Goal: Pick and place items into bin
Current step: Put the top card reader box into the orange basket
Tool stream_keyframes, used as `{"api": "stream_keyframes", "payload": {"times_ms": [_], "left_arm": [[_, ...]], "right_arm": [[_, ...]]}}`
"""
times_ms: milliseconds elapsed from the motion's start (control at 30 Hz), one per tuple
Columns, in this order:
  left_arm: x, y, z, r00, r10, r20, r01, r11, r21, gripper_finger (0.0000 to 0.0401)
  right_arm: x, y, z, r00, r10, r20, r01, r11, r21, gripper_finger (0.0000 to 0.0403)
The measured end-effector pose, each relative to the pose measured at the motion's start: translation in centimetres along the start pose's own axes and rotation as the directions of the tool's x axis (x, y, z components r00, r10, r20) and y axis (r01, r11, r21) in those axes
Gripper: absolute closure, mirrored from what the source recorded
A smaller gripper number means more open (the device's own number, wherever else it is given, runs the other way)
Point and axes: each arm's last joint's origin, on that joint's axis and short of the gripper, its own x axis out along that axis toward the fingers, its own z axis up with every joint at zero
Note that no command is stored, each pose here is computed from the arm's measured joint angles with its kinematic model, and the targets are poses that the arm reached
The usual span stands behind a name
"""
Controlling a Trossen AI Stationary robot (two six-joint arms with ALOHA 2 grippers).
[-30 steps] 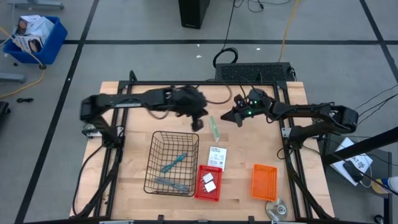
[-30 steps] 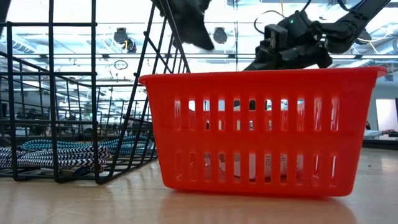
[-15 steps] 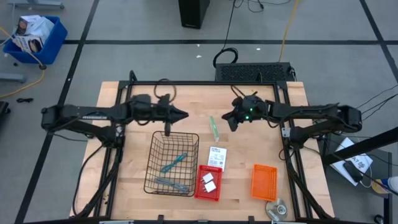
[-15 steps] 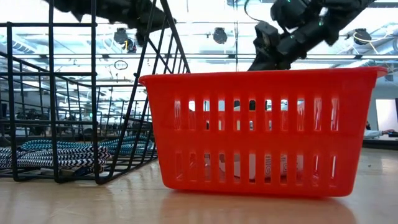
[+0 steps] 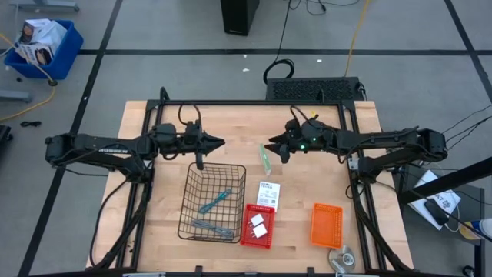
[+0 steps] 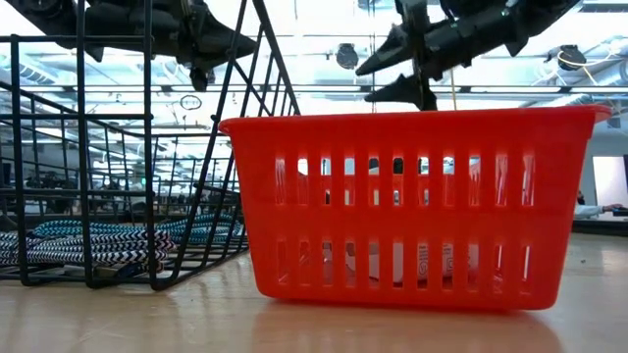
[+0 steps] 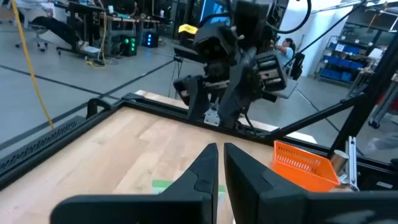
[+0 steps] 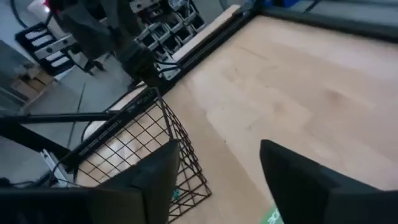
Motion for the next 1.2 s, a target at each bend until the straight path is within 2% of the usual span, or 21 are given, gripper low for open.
{"api": "stream_keyframes", "payload": {"times_ms": [200,333,400,500,600,767,1000,1200], "left_arm": [[0.0,0.0,0.0,1.0,0.0,0.002,0.0,1.0,-0.003,0.037],[0.0,0.0,0.0,1.0,0.001,0.002,-0.001,1.0,-0.003,0.037],[0.0,0.0,0.0,1.0,0.0,0.001,0.0,1.0,-0.003,0.037],[0.0,0.0,0.0,1.0,-0.001,0.001,0.001,1.0,-0.008,0.037],[0.0,-0.1,0.0,1.0,-0.004,-0.001,0.004,1.0,-0.012,0.037],[0.0,-0.3,-0.1,1.0,-0.013,-0.008,0.013,1.0,0.006,0.037],[0.0,-0.4,-0.3,1.0,-0.016,-0.021,0.016,1.0,0.013,0.037],[0.0,-0.5,-0.4,0.999,-0.019,-0.031,0.019,1.0,0.012,0.037]], "right_arm": [[0.2,-1.0,-0.7,1.0,-0.015,0.014,0.015,1.0,0.01,0.0152],[0.2,-1.9,-1.1,0.999,-0.045,0.014,0.043,0.994,0.099,0.015],[0.2,-2.2,-1.0,0.999,-0.033,0.024,0.03,0.995,0.099,0.0151],[0.3,-2.4,-1.3,0.999,-0.03,-0.025,0.033,0.995,0.094,0.0155],[0.4,-1.9,-2.2,0.994,-0.05,-0.092,0.056,0.997,0.061,0.0159],[0.8,-1.6,-3.2,0.968,-0.207,-0.145,0.208,0.978,-0.008,0.0165],[3.1,-0.7,-3.3,0.937,-0.263,-0.23,0.252,0.965,-0.079,0.017],[4.9,-0.3,-2.7,0.856,-0.42,-0.302,0.374,0.906,-0.199,0.017]]}}
